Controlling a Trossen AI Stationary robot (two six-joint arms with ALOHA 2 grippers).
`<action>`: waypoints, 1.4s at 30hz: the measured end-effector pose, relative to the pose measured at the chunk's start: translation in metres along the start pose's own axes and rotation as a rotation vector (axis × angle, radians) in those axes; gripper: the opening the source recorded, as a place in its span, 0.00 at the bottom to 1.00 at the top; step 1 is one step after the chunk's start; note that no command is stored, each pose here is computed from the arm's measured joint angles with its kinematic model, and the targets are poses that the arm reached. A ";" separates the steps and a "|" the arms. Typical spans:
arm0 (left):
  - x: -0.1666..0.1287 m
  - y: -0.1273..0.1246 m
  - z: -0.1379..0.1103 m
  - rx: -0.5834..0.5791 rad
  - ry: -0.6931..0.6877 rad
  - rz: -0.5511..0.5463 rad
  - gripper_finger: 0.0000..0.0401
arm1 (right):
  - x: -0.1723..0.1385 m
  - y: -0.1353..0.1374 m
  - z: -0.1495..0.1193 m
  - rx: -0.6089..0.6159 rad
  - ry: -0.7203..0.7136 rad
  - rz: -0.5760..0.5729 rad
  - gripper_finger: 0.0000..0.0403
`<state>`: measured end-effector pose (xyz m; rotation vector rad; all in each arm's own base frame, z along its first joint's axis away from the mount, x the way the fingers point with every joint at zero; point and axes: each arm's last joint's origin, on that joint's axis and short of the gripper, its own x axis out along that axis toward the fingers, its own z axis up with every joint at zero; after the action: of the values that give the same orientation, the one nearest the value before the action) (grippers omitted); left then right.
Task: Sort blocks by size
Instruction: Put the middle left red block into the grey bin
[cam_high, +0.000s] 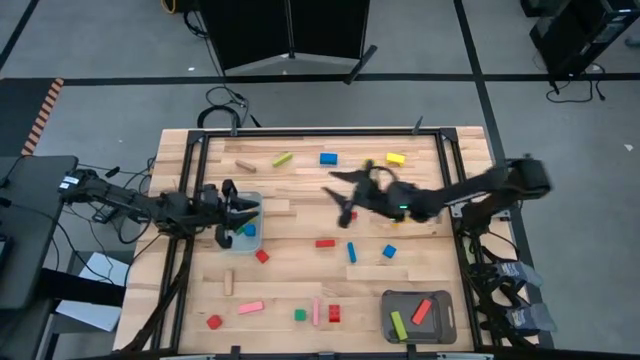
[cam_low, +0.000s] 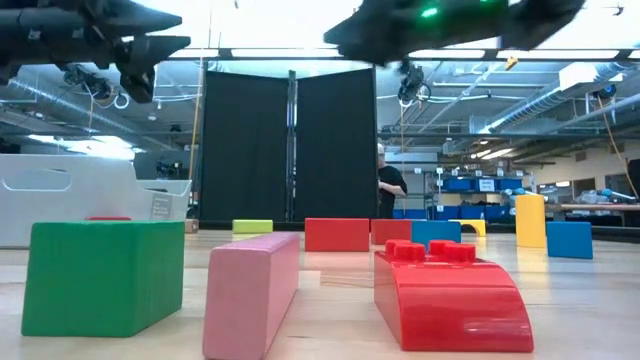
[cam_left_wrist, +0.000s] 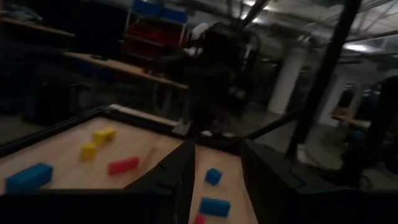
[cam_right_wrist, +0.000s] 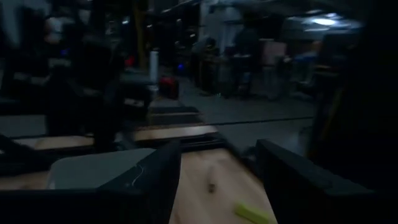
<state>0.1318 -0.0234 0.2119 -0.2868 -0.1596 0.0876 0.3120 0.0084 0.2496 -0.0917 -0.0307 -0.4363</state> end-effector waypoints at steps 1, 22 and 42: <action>0.001 0.001 -0.002 0.001 0.008 0.017 0.34 | -0.012 -0.003 0.002 -0.006 -0.005 -0.017 0.54; 0.074 -0.022 -0.010 0.053 0.203 0.178 0.34 | -0.116 -0.021 0.013 0.038 -0.126 0.060 0.54; 0.164 -0.034 -0.006 0.108 0.590 0.283 0.34 | -0.130 -0.017 0.031 0.008 -0.264 0.119 0.54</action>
<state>0.2966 -0.0395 0.2392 -0.2161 0.4718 0.2861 0.1868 0.0509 0.2754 -0.1417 -0.2855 -0.3026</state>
